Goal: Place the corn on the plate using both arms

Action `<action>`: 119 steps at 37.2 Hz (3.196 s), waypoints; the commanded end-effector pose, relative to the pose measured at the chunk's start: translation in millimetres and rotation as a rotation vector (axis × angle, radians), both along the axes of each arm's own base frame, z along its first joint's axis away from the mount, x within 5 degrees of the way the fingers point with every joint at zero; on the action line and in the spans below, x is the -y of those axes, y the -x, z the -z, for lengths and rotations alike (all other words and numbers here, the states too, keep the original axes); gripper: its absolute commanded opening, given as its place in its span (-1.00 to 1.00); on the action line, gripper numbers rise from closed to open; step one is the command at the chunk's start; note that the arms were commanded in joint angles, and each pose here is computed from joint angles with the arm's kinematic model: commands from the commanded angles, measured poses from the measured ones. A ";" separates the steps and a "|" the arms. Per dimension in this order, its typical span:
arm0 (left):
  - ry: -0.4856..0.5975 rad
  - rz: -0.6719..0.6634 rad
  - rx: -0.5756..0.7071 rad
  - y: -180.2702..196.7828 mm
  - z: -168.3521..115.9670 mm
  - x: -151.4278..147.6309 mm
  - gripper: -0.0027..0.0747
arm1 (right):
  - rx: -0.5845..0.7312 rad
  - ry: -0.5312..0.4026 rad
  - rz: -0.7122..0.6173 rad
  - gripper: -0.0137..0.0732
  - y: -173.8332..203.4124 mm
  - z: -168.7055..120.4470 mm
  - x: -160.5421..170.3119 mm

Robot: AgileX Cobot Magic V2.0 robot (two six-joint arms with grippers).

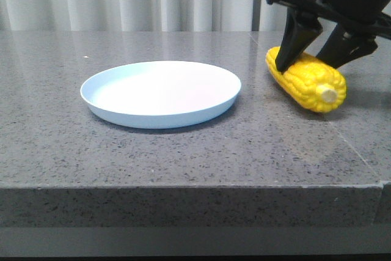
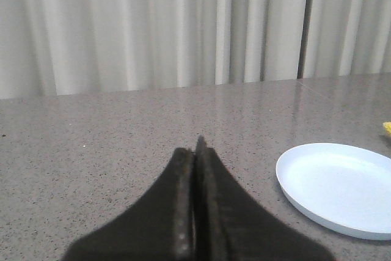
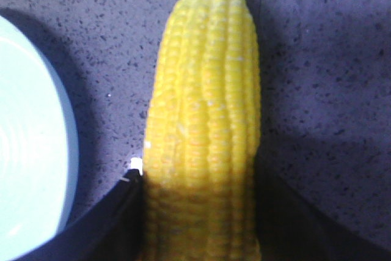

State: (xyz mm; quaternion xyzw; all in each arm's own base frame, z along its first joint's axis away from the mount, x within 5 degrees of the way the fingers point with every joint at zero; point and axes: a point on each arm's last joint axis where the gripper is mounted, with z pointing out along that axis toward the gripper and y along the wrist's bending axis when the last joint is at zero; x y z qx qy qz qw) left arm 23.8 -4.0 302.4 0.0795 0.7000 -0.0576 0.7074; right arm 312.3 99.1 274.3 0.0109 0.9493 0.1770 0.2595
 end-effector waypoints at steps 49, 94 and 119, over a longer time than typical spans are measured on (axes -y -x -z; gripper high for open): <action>0.026 -0.001 0.079 1.0 -13.1 -0.1 -0.98 | 0.154 0.166 -0.174 0.32 7.0 -49.5 -172.1; 0.026 -0.001 0.079 1.0 -13.1 -0.1 -0.98 | 0.259 0.150 0.085 -0.83 32.3 -172.7 -24.5; 0.026 -0.001 0.079 1.0 -13.1 -0.1 -0.98 | 0.414 0.190 0.276 -0.83 167.4 -109.9 88.4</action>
